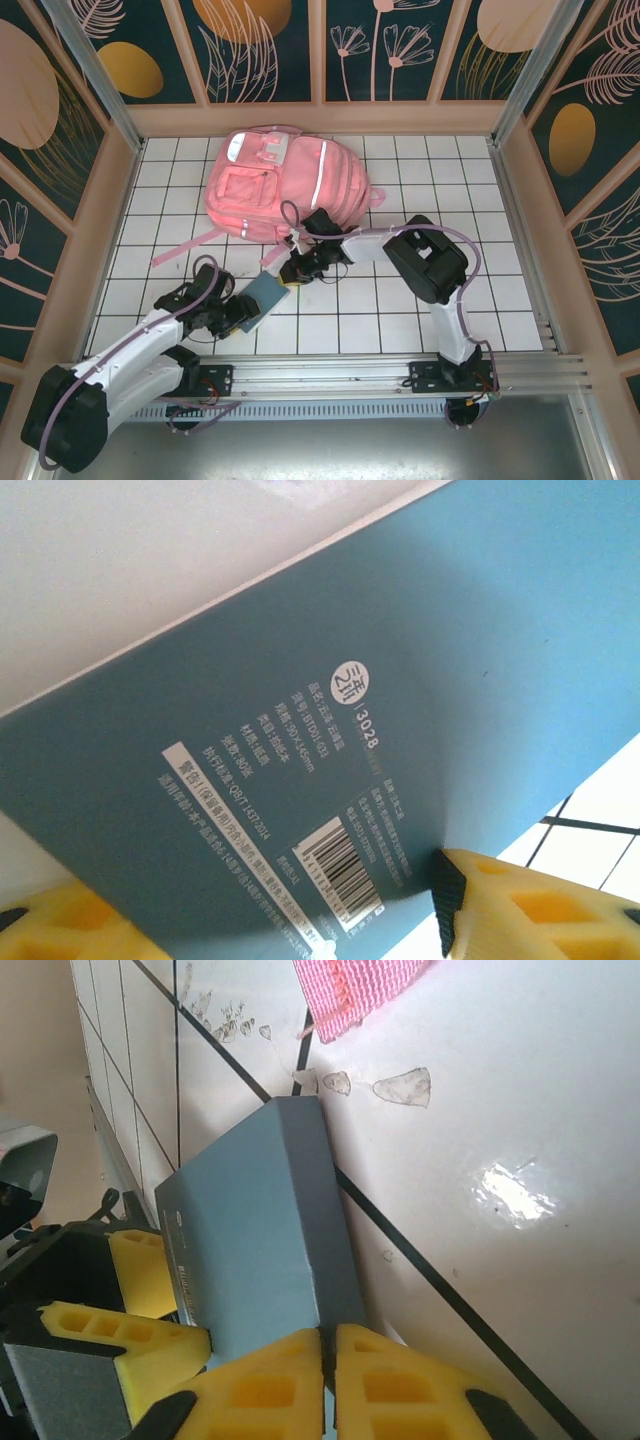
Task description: Pack the student bag
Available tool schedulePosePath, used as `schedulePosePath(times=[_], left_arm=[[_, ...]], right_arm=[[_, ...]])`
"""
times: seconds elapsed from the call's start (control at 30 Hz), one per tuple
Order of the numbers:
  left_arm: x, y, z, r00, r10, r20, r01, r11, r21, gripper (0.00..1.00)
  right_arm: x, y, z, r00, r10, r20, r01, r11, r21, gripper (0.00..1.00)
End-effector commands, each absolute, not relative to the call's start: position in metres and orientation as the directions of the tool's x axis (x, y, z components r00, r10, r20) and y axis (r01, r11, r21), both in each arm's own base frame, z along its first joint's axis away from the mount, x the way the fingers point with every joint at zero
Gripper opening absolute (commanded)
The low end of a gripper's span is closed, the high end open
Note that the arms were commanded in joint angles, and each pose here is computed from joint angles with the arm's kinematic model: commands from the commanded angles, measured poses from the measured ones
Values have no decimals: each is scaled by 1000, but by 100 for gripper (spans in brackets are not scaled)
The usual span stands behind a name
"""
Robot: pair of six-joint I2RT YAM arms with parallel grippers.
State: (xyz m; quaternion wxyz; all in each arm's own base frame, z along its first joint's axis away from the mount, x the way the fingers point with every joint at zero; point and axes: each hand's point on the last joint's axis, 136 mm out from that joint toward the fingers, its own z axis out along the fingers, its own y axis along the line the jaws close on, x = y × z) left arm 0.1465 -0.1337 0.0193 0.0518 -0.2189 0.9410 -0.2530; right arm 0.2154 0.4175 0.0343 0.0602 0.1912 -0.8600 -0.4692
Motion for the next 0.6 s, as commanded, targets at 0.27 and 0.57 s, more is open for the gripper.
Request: schedulePosePath(times=[0.27,0.57], left_arm=[[195,-152,73,-899,-375,-225,-182,789,-587,70],[203,-137,77,-895,-364,-258,-208,852,-480,73]], right_arm=[[163,402,85,-875,-481,-62,-249,337,908,0],[180,357,90,-922,-377,-88,-250,405,879,1]])
